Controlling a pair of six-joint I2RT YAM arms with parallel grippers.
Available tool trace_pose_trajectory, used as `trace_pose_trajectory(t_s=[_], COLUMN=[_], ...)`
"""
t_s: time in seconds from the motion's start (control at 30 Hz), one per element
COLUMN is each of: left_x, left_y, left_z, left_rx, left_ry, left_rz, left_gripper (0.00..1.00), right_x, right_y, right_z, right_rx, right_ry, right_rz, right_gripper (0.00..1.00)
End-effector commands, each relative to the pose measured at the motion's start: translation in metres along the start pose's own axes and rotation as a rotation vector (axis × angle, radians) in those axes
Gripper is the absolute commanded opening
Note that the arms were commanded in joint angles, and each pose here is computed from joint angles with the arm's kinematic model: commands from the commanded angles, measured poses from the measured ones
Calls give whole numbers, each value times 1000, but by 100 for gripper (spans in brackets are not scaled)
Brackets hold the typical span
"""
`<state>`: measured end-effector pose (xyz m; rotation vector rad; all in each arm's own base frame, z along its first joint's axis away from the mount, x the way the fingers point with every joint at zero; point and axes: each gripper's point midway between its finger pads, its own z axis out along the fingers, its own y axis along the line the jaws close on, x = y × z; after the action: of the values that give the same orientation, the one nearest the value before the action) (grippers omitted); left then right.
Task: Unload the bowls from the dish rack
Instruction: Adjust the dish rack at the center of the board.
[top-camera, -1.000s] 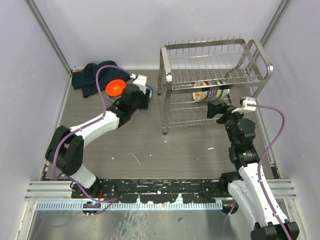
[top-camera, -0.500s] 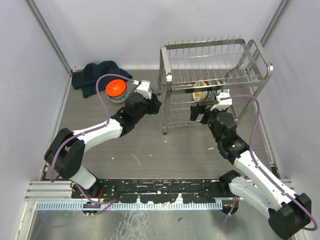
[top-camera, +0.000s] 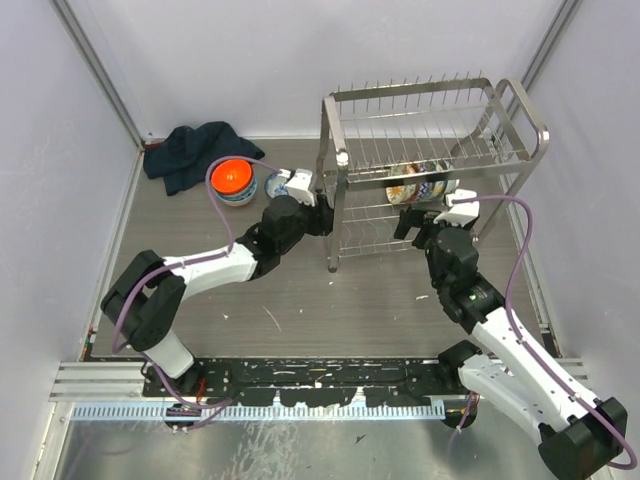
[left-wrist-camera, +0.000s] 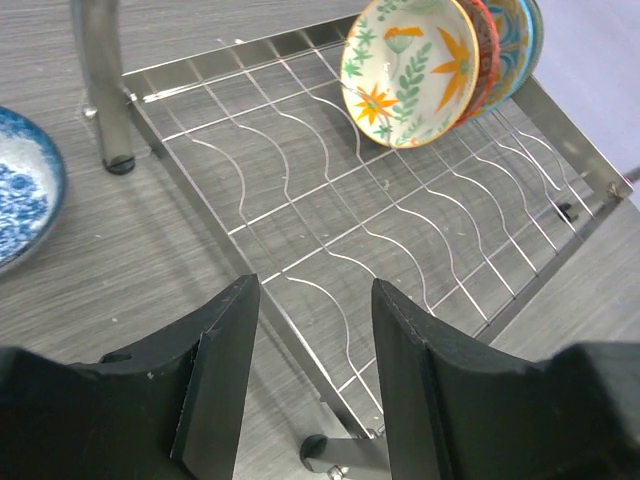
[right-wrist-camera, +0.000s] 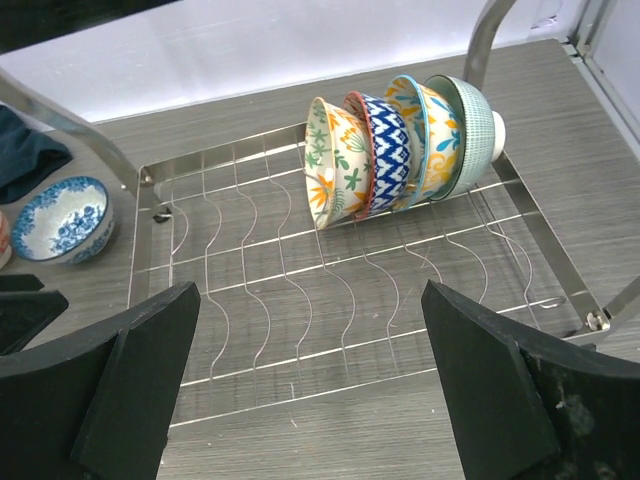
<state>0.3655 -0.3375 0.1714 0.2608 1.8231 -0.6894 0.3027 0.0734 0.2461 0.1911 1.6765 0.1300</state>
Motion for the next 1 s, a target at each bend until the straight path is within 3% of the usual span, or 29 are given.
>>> trace_pose_trajectory(t_s=[0.0, 0.27, 0.53, 0.97], left_x=[6, 13, 7, 17], left_y=[-45, -79, -53, -84], left_z=[-3, -8, -8, 38], left_rx=[108, 151, 37, 344], left_ry=[-18, -15, -35, -85], left_rz=[-13, 17, 160, 299], left_gripper=[56, 56, 64, 68], right_x=[-35, -46, -60, -82], right_y=[-5, -13, -22, -43], right_z=[-8, -20, -37, -64], right_rx=[35, 48, 55, 101], right_ry=[-89, -124, -169, -241], right_rz=[38, 59, 87, 126], right_gripper=[100, 100, 100, 100])
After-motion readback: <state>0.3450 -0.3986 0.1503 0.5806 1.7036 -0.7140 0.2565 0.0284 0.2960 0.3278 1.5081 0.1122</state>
